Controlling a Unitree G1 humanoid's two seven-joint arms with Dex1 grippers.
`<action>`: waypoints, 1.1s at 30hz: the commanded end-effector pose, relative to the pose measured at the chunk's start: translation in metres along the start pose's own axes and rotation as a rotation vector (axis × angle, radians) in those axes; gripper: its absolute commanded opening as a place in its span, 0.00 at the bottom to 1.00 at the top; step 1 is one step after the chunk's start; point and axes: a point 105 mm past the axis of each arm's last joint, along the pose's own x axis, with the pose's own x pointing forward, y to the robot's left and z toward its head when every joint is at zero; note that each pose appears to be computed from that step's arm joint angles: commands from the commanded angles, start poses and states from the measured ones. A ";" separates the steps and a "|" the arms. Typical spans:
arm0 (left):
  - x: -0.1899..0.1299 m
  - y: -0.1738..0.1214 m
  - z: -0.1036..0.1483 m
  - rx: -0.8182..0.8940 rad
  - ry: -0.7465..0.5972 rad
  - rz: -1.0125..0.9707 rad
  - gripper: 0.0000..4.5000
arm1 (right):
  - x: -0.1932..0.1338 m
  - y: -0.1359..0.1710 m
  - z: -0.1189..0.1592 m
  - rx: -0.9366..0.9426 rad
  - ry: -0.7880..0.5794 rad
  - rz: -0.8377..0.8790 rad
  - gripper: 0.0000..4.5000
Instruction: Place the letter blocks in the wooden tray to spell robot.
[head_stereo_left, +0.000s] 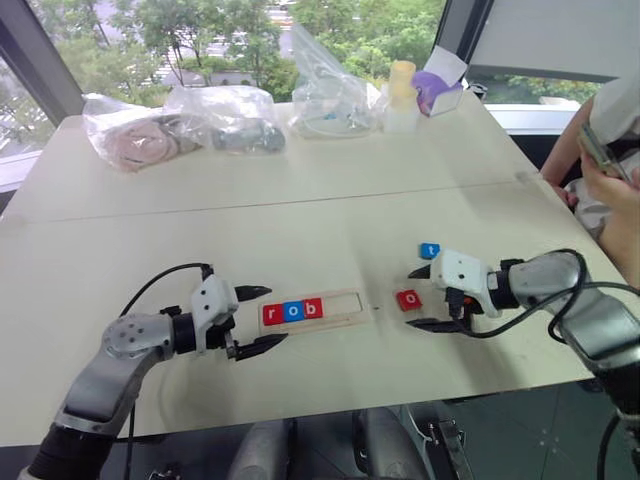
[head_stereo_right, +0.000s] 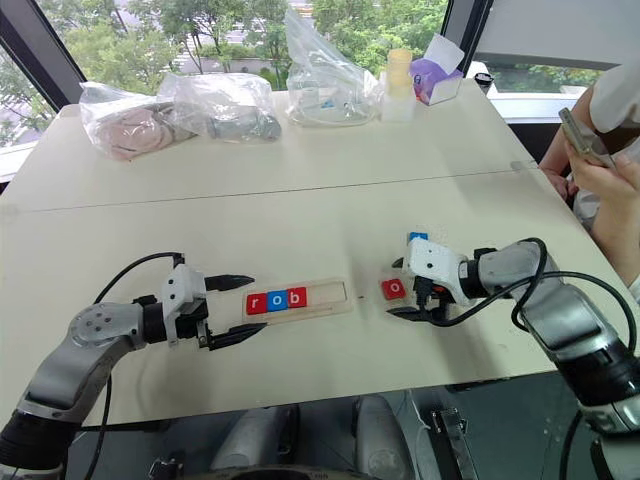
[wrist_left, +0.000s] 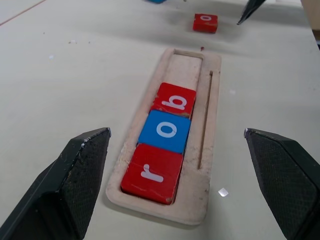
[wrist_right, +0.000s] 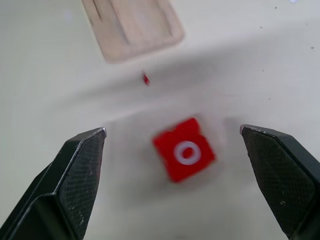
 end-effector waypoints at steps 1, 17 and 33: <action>-0.001 0.000 0.008 0.031 -0.021 0.017 1.00 | 0.002 -0.005 -0.005 -0.102 0.022 0.073 0.99; -0.006 -0.002 0.008 0.027 -0.014 0.042 1.00 | 0.015 -0.008 -0.012 -0.108 -0.007 0.156 0.25; -0.006 -0.001 0.008 0.027 -0.013 0.044 1.00 | 0.059 0.010 0.081 -0.112 -0.172 0.204 0.25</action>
